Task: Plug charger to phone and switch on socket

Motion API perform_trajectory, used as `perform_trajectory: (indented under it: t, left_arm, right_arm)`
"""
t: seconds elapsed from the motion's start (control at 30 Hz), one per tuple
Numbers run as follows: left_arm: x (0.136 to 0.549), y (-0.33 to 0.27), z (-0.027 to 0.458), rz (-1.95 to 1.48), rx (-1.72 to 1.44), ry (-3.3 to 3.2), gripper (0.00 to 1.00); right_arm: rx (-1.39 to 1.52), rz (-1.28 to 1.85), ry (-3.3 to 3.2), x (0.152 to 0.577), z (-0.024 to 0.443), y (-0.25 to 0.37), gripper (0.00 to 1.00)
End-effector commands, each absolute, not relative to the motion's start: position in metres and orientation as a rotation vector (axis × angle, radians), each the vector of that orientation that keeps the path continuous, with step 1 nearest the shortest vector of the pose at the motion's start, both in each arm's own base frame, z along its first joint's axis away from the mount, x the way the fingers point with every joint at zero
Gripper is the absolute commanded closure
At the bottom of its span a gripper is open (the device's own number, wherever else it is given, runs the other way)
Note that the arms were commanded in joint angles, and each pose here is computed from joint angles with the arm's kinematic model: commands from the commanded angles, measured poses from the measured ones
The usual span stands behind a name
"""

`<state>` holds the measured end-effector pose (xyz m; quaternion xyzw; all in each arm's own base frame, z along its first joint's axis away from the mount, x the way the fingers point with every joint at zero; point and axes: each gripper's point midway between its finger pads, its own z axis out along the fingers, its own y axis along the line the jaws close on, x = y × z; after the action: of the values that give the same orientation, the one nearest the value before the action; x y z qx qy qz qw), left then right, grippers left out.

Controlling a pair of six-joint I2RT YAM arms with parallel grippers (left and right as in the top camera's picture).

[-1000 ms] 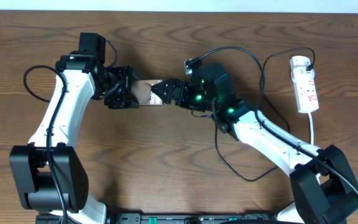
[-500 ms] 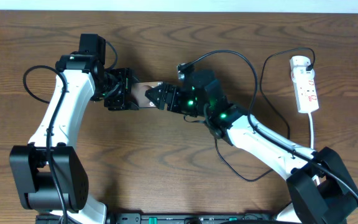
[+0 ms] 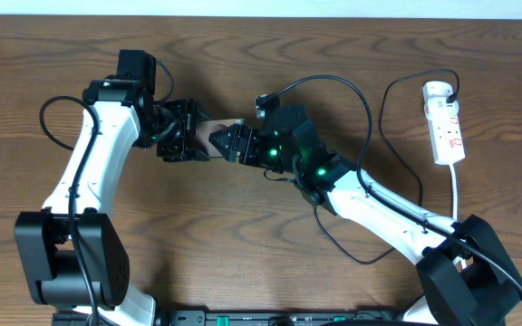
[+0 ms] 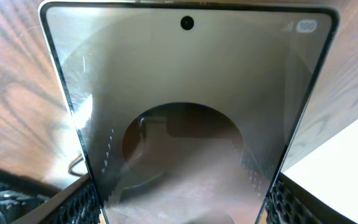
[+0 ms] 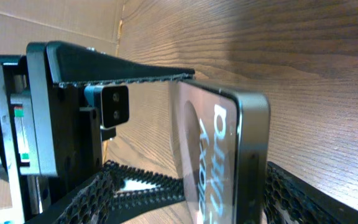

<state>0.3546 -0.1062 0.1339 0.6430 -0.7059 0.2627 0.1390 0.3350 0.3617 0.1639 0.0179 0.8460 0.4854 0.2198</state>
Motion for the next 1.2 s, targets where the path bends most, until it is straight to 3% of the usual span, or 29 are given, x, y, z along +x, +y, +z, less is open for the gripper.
perform_trajectory:
  t: [0.0,0.3,0.43,0.8,1.17]
  left_arm:
    - [0.348,-0.115,0.144,0.791,1.812,-2.007,0.93]
    - [0.347,-0.123,0.151,0.845,1.746,-1.99,0.93]
    - [0.347,-0.123,0.15,0.846,1.741,-1.996,0.93]
    - [0.347,-0.125,0.152,0.865,1.706,-2.022,0.93]
    - [0.346,-0.127,0.154,0.891,1.662,-2.045,0.93]
  right_arm:
    - [0.052,1.347,2.312,0.338,0.174,0.365,0.26]
    - [0.058,1.341,2.308,0.339,0.175,0.364,0.25]
    - [0.052,1.352,2.289,0.341,0.178,0.365,0.36]
    - [-0.007,1.461,2.289,0.331,0.188,0.372,0.45]
    - [0.002,1.439,2.345,0.326,0.177,0.369,0.45]
